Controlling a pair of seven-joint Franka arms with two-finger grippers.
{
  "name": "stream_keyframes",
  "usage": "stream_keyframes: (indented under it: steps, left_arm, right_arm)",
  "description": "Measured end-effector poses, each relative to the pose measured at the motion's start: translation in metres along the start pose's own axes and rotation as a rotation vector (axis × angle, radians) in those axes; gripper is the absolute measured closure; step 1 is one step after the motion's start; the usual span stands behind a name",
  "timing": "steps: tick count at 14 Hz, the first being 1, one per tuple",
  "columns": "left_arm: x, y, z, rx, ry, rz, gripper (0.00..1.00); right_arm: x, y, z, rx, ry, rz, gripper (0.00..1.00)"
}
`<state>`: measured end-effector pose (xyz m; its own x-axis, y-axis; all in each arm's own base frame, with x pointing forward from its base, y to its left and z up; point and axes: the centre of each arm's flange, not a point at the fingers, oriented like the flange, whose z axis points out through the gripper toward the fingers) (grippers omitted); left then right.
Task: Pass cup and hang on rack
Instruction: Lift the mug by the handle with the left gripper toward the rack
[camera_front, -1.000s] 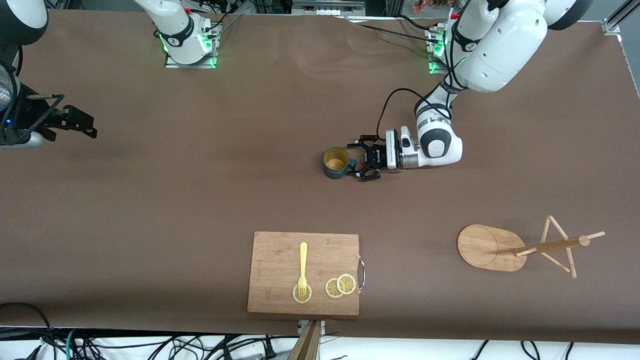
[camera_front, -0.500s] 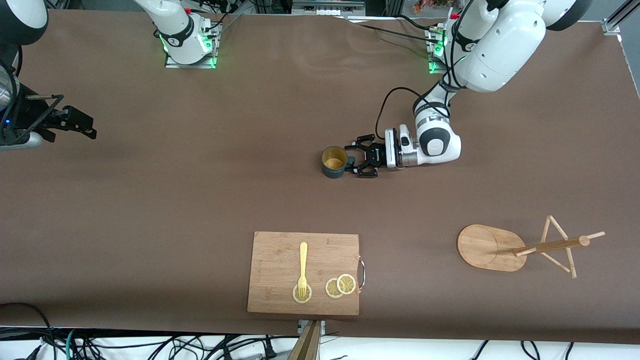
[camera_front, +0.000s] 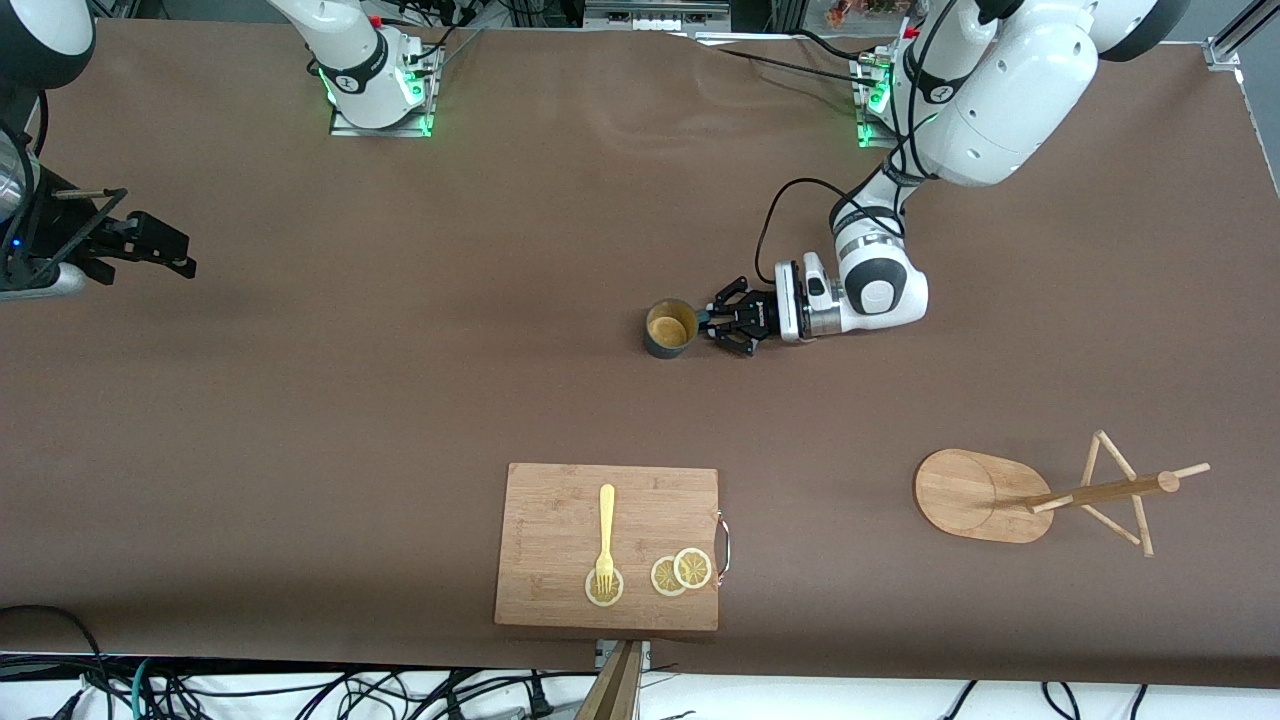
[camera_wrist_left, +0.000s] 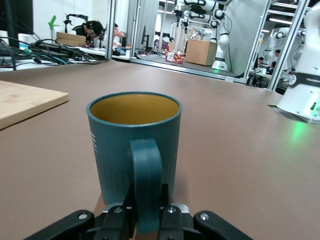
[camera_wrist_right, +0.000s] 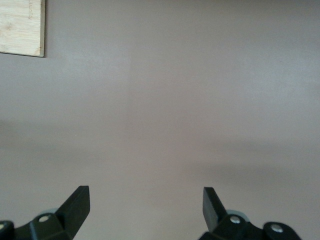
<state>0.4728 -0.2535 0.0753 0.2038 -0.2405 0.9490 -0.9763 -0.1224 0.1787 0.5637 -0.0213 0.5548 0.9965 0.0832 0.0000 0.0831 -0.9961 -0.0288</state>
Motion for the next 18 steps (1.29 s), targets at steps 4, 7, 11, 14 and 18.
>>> stream_keyframes:
  steps: [4, 7, 11, 14, 18]
  left_arm:
    - [0.029, -0.017, -0.02, 0.015, 0.003, -0.093, 0.8]
    - [0.077, -0.035, -0.057, -0.033, -0.058, -0.167, 0.8]
    - [0.15, -0.039, -0.137, -0.112, -0.17, -0.346, 0.8]
    - [0.19, -0.032, -0.201, -0.133, -0.236, -0.518, 0.8]
    - [0.178, -0.028, -0.287, -0.141, -0.188, -0.739, 0.8]
  right_arm:
    - [0.0, 0.0, 0.0, 0.001, 0.0, 0.0, 0.0]
    - [0.0, 0.0, 0.0, 0.001, 0.0, 0.0, 0.0]
    - [0.0, 0.0, 0.0, 0.001, 0.001, 0.0, 0.0]
    - [0.0, 0.0, 0.0, 0.002, 0.001, 0.0, 0.0]
    - [0.0, 0.0, 0.0, 0.002, 0.001, 0.0, 0.0]
